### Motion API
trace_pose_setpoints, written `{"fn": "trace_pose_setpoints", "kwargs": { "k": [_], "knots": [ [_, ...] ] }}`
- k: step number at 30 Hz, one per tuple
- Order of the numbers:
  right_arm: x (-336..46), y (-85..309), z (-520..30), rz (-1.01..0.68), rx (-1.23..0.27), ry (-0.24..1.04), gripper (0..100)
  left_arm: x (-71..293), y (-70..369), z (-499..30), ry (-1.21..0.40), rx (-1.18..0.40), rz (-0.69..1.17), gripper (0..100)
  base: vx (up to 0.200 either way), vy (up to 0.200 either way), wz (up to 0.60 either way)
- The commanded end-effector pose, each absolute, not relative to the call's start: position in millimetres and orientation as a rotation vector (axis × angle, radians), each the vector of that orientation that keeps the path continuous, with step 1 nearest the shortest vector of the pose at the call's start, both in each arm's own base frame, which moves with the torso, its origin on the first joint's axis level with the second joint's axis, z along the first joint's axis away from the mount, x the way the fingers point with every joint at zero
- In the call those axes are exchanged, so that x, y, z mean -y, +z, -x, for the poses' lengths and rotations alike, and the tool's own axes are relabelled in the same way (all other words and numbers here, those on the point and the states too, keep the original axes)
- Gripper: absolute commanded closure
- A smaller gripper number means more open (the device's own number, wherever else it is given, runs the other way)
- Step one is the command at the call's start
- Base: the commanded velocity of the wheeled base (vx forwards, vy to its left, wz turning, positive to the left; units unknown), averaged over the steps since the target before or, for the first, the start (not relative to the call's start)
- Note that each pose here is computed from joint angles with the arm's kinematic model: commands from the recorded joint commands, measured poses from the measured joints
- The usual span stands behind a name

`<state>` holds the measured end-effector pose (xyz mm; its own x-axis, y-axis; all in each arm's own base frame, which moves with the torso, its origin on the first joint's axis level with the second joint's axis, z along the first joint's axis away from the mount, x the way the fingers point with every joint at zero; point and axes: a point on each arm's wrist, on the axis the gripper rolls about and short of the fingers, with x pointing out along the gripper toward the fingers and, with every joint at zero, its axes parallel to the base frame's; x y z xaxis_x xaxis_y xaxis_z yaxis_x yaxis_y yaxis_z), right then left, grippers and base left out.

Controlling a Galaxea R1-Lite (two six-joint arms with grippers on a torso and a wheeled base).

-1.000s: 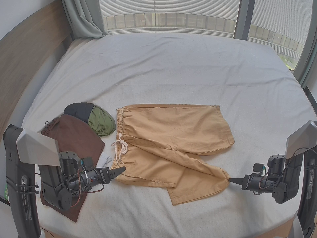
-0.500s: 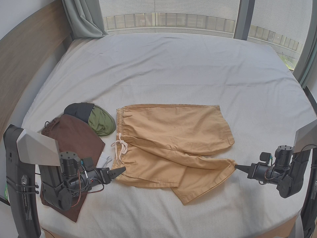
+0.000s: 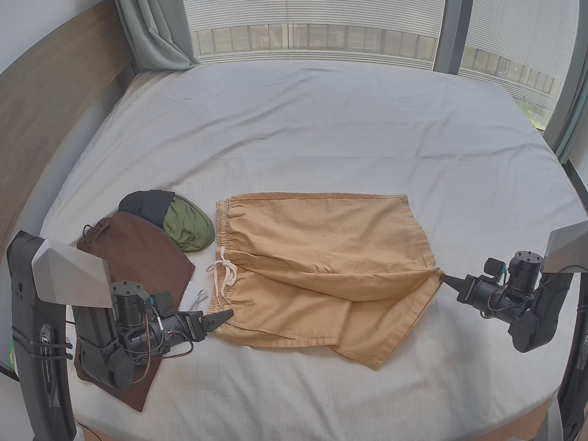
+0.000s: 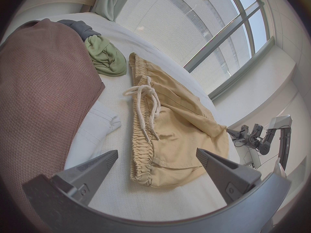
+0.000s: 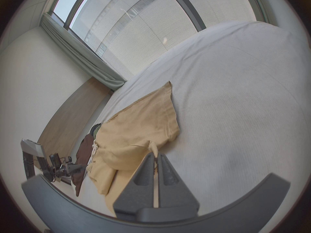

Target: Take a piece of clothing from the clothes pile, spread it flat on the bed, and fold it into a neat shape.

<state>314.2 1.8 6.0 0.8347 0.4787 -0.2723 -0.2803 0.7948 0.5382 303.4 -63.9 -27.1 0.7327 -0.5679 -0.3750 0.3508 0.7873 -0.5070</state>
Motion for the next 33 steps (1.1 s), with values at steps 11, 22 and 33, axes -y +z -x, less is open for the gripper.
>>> {"fn": "trace_pose_setpoints", "kwargs": {
  "k": [11, 22, 33],
  "knots": [
    [-33.1, -2.8, -342.7, -0.486, -0.367, 0.43, 100, 64.2, -27.0, -305.0, -0.522, -0.539, 0.424, 0, 0.0, 0.0, 0.0],
    [-29.6, 0.1, -347.6, -0.481, -0.342, 0.423, 100, 64.4, -26.1, -306.1, -0.523, -0.533, 0.424, 0, 0.0, 0.0, 0.0],
    [-22.7, 0.2, -347.5, -0.482, -0.339, 0.406, 100, 64.9, -26.1, -305.9, -0.526, -0.534, 0.423, 0, 0.0, 0.0, 0.0]
  ]
}}
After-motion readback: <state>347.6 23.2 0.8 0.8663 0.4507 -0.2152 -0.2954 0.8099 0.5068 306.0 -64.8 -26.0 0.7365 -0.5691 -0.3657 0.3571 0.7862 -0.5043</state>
